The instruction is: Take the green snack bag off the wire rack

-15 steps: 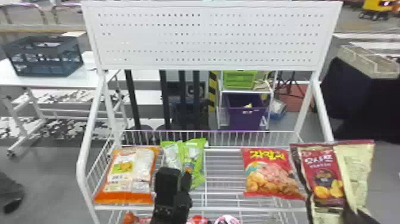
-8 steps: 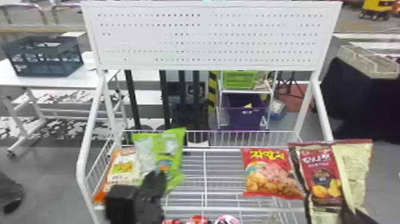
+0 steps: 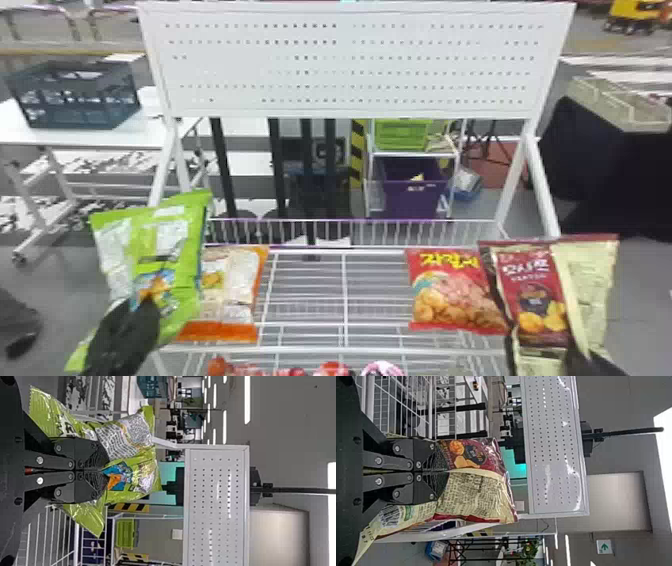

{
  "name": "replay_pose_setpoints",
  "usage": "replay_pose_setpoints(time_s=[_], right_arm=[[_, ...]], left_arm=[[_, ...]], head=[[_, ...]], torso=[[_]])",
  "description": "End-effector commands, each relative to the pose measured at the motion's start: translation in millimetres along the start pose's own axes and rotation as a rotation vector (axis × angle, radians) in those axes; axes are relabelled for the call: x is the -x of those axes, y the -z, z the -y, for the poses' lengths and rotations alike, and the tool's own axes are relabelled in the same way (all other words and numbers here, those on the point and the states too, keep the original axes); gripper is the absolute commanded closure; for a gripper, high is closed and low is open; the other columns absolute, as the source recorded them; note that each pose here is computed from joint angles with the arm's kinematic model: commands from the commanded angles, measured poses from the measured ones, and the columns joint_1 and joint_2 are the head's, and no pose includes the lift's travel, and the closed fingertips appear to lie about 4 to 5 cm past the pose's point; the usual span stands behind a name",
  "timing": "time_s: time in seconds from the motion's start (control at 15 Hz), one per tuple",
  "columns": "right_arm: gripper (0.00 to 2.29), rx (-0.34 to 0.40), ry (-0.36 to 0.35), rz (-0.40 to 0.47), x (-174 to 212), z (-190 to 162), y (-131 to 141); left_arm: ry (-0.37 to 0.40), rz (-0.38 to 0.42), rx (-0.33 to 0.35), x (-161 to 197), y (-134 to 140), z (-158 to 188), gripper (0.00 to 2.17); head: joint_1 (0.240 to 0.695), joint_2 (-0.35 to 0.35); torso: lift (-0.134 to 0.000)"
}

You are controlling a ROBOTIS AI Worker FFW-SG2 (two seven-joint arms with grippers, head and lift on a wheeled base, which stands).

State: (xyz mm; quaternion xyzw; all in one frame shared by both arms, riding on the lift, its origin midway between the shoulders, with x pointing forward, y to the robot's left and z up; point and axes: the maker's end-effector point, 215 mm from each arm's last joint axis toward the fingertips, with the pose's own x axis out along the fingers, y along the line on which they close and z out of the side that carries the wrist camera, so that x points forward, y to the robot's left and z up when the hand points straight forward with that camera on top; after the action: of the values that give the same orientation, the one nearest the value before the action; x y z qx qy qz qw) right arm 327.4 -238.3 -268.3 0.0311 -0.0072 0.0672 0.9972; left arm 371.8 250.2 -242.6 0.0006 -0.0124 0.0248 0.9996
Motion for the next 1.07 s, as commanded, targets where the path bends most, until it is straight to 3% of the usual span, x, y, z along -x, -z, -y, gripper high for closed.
replay_pose_setpoints(time_s=[0.0, 1.0], right_arm=[[2.24, 0.0, -0.001, 0.0, 0, -1, 0], [2.24, 0.005, -0.005, 0.0, 0, -1, -1]], left_arm=[[-0.003, 0.041, 0.009, 16, -11, -5, 1.71], [-0.033, 0.049, 0.018, 18, -9, -16, 1.71]], head=[[0.499, 0.0], [0.499, 0.0]], torso=[[0.0], [0.0]])
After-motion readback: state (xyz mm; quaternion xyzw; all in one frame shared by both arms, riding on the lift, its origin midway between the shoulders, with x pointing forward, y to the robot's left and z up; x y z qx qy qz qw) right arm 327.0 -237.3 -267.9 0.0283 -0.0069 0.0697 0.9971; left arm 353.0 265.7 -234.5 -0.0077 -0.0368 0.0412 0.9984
